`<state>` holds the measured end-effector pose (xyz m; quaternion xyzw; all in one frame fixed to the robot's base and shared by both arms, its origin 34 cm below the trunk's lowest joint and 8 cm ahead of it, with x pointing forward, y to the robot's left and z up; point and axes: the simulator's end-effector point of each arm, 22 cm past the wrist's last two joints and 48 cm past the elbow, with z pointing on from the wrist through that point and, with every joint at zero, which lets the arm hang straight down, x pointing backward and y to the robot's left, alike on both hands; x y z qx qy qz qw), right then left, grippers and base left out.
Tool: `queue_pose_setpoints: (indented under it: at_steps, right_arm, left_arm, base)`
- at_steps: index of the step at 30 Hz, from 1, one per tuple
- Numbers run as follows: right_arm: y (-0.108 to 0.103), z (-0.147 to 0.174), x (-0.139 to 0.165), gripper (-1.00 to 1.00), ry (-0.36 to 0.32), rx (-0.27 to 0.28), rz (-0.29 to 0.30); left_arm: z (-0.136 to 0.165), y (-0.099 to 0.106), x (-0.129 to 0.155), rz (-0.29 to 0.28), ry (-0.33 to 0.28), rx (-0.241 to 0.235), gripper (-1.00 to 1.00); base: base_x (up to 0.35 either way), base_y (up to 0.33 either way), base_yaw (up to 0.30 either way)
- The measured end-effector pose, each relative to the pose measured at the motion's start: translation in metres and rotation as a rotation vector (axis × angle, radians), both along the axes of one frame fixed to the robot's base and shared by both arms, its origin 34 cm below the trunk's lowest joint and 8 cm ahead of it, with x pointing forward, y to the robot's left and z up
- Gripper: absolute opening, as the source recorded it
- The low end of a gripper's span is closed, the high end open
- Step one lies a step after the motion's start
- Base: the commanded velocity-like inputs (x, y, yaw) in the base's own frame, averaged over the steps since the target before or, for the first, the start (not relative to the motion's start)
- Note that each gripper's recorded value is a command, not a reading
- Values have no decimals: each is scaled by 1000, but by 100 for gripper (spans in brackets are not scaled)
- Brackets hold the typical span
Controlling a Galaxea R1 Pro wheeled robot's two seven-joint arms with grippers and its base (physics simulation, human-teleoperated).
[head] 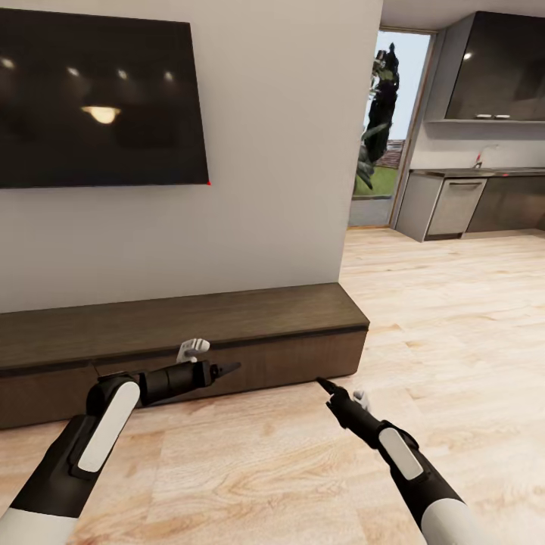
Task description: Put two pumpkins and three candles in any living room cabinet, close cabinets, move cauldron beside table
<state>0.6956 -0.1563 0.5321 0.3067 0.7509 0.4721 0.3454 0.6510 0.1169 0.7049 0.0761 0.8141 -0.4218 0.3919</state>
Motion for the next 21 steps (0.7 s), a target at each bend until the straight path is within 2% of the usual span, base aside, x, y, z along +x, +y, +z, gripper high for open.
queue_pose_setpoints:
  at_steps: [4, 8, 11, 21]
  right_arm:
    - [-2, 3, 8, 100, -2, 12, -50]
    - [-4, -5, 19, 100, 43, -31, -149]
    - [-7, -7, 23, 100, 61, -34, -204]
    - [-12, -1, 32, 100, 59, -30, -233]
  left_arm:
    - [2, -3, 0, -3, -4, -2, 100]
    - [6, -2, -1, -5, -15, -3, 100]
    - [8, -3, -1, -6, -20, -3, 100]
    - [14, -7, -2, -15, -34, -7, 100]
  base:
    - [0, 0, 0]
    - [0, 0, 0]
    - [0, 0, 0]
    - [63, 12, 0]
